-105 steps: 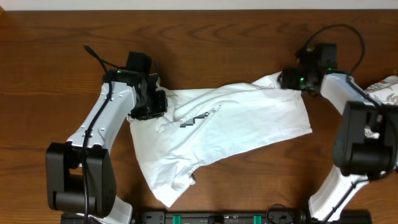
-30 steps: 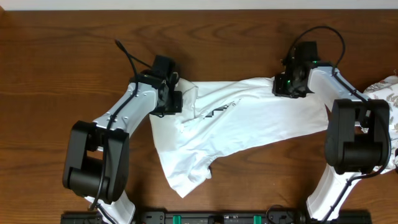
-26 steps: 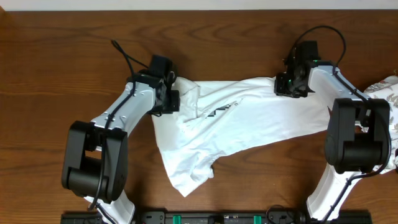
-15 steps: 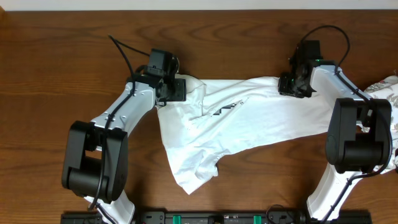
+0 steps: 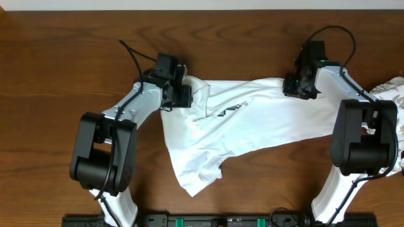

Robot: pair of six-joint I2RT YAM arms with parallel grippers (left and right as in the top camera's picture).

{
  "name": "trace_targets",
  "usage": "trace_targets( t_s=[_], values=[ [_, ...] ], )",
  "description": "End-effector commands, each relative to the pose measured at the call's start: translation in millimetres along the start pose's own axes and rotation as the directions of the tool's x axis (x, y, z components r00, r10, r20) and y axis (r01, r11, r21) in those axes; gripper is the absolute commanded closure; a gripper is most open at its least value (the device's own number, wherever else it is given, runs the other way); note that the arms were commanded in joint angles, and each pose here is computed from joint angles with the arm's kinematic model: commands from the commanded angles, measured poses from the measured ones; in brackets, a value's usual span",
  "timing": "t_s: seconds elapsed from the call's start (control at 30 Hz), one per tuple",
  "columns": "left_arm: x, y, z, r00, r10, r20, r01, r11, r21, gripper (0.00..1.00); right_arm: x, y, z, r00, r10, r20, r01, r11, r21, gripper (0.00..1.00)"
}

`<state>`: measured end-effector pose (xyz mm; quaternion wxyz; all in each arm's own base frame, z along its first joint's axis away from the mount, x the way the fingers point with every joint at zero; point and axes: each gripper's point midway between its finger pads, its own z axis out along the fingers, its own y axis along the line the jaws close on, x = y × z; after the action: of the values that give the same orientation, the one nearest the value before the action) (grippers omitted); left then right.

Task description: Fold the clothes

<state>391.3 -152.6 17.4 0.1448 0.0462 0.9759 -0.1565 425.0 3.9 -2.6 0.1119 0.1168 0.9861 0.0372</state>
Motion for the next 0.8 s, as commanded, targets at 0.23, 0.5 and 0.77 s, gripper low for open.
trace_targets(
  t_s=[0.23, 0.5, 0.77],
  values=[
    [7, -3, 1, 0.999, 0.016, -0.037, -0.015, 1.000, 0.010, 0.94, 36, -34, 34, 0.991, 0.056, -0.121, -0.041, 0.991, 0.130, 0.69],
    [8, -1, -33, 0.999, 0.013, -0.032, -0.014, 0.999, -0.045, 0.94, 37, -35, 34, 0.991, 0.057, -0.124, -0.040, 0.991, 0.131, 0.69],
    [12, 12, -62, 1.000, 0.014, -0.018, -0.017, 0.988, -0.150, 0.94, 37, -35, 34, 0.991, 0.057, -0.124, -0.040, 0.991, 0.131, 0.69]
  ],
)
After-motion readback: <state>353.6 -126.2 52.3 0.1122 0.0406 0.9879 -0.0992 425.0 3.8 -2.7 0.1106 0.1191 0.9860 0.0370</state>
